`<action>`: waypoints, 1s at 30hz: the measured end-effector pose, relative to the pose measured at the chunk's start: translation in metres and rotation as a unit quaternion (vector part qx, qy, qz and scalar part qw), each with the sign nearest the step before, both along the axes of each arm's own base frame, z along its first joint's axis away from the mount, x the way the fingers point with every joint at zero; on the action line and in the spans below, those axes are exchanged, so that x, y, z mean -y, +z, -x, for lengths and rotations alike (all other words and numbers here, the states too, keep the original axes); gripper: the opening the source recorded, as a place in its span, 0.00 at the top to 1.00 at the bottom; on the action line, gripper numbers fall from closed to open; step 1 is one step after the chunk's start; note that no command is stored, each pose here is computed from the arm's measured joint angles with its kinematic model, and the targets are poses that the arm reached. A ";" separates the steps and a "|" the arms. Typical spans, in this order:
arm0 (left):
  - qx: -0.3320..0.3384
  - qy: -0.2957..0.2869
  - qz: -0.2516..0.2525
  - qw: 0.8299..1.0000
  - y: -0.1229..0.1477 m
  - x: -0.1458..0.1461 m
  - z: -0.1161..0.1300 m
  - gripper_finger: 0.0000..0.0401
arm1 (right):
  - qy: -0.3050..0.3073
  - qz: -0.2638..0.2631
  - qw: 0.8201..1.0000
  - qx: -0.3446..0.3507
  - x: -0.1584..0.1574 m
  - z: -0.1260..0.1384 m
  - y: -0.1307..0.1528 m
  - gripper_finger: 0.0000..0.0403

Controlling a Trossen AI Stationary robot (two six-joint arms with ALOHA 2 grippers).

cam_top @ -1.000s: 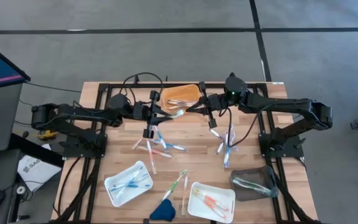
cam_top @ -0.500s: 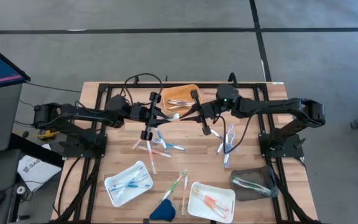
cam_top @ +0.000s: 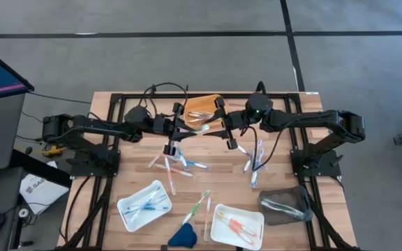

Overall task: Pick & Place Toothbrushes
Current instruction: Put the green toothbrush into the black bin

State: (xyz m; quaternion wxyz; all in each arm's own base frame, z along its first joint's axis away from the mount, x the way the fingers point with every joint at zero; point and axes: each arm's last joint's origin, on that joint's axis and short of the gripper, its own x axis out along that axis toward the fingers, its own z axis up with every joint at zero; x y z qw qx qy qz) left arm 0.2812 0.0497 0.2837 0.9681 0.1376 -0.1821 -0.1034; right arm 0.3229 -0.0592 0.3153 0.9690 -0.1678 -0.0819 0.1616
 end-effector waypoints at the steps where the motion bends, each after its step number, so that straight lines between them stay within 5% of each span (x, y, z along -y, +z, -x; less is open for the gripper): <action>1: -0.003 0.000 0.001 1.000 -0.001 0.000 -0.002 0.96 | 0.000 -0.003 1.000 0.001 0.000 0.000 0.000 0.62; 13: -0.013 0.045 0.007 0.999 -0.006 -0.005 -0.012 0.96 | 0.011 -0.003 1.000 0.002 -0.007 -0.001 0.001 0.56; 30: -0.021 0.082 0.012 0.996 -0.012 -0.008 -0.016 0.96 | 0.000 -0.028 1.000 0.009 -0.005 -0.003 0.001 0.67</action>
